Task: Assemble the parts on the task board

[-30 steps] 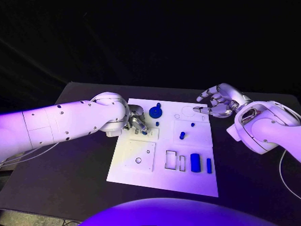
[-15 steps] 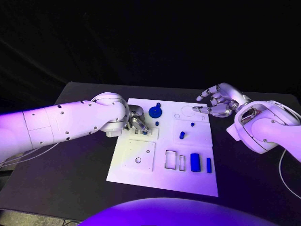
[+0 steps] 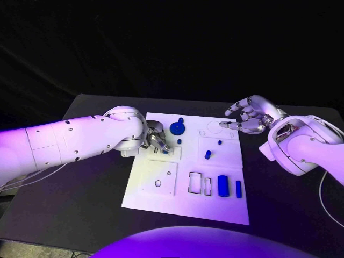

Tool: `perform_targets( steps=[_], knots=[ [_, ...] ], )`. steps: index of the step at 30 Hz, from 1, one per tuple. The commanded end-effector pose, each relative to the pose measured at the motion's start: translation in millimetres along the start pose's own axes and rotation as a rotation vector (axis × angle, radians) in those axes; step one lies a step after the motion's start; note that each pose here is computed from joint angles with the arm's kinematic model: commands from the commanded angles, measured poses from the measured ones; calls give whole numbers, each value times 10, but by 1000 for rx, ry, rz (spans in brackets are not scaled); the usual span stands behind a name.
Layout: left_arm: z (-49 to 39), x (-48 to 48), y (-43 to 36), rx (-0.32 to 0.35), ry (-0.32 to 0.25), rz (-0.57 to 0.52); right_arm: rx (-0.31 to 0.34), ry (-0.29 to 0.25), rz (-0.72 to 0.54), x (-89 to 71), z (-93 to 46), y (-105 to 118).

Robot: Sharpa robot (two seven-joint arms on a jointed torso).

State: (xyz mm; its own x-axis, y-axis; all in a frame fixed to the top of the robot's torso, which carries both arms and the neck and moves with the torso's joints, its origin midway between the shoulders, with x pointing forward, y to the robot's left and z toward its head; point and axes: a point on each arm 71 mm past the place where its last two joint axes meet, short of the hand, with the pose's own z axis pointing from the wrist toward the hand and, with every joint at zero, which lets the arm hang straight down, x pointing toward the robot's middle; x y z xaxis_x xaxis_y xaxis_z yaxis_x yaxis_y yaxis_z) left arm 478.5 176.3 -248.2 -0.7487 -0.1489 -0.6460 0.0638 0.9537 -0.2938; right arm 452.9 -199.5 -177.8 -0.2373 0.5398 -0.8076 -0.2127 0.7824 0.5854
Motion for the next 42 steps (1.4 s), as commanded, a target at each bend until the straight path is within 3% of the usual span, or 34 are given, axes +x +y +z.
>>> perform_targets(
  steps=[1,16,23,29,34,42],
  knots=[
    [-9,9,-18,11,6,-1,-9,-2,-8,1,-2,6],
    [-88,-51,-16,23,-23,-13,-8,-1,-9,1,-3,-7],
    [-163,-138,-30,38,-46,-26,-7,-3,-8,-2,-4,-15],
    [-279,-387,27,36,-74,-55,-3,-6,-9,-9,-1,-29],
    [-342,-676,101,18,-109,-69,-2,-8,-9,-13,-1,-35],
    [-245,-891,224,-35,-129,-64,-1,-8,-9,-12,1,-34]
  ],
)
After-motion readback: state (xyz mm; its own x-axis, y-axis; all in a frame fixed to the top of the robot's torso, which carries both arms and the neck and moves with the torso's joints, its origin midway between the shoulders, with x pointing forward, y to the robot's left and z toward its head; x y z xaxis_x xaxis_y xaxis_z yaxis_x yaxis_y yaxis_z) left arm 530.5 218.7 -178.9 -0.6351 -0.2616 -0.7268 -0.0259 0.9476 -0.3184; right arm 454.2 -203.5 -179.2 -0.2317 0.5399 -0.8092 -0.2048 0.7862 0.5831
